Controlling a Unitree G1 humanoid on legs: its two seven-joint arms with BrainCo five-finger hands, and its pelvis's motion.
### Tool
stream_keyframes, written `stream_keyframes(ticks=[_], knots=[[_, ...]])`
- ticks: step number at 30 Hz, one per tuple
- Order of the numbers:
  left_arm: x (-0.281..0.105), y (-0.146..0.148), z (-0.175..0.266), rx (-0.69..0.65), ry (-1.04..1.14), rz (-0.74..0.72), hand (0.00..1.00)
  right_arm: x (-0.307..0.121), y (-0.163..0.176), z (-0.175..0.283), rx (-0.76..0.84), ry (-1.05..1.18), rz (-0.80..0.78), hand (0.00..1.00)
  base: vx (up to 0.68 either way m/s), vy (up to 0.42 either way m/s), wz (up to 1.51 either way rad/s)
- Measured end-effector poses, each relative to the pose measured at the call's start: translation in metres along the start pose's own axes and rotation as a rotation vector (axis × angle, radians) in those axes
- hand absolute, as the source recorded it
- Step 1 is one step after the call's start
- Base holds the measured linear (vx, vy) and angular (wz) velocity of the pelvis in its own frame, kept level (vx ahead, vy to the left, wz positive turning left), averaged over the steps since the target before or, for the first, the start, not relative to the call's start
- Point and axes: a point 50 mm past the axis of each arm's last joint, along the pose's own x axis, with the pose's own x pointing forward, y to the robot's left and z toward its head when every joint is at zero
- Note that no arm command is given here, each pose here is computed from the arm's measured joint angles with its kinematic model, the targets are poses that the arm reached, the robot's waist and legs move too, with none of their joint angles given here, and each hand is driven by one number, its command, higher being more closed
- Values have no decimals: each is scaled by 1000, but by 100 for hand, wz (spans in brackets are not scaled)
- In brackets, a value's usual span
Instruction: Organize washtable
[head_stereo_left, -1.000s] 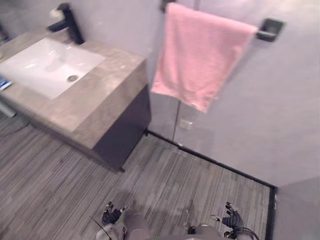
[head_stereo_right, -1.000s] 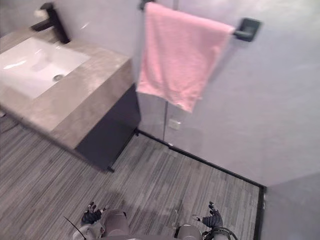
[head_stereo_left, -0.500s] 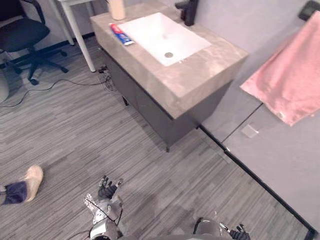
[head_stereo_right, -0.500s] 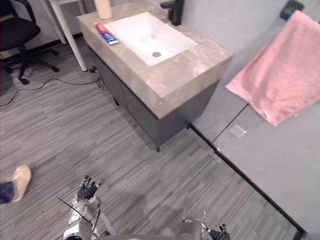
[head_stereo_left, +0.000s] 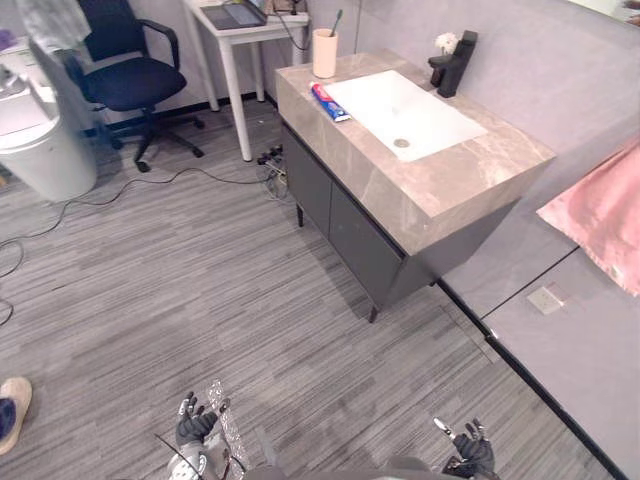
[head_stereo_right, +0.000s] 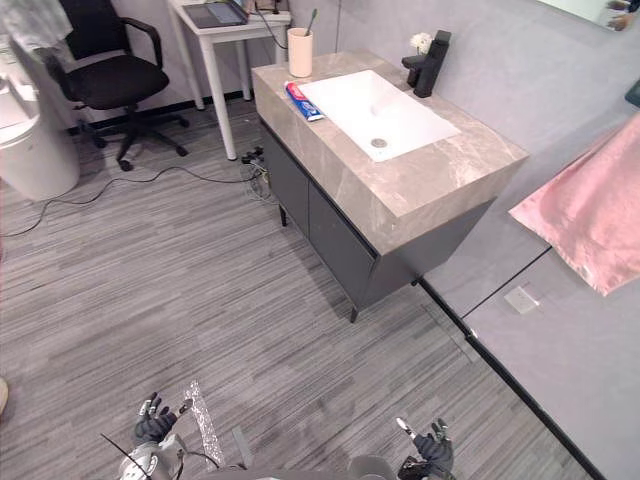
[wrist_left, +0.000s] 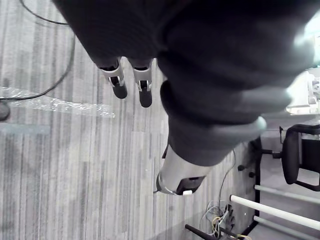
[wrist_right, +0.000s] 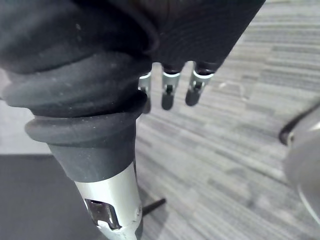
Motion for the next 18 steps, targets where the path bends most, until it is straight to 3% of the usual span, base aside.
stream_keyframes(ticks=[8,18], knots=[[-8,-24,-28,-27,117,-49,0,-7,-7,-17,-143,50,21,0,-77,-125,0],[-4,3,-31,-5,144,26,0,-9,8,-31,-242,116,79,0,-40,76,26]])
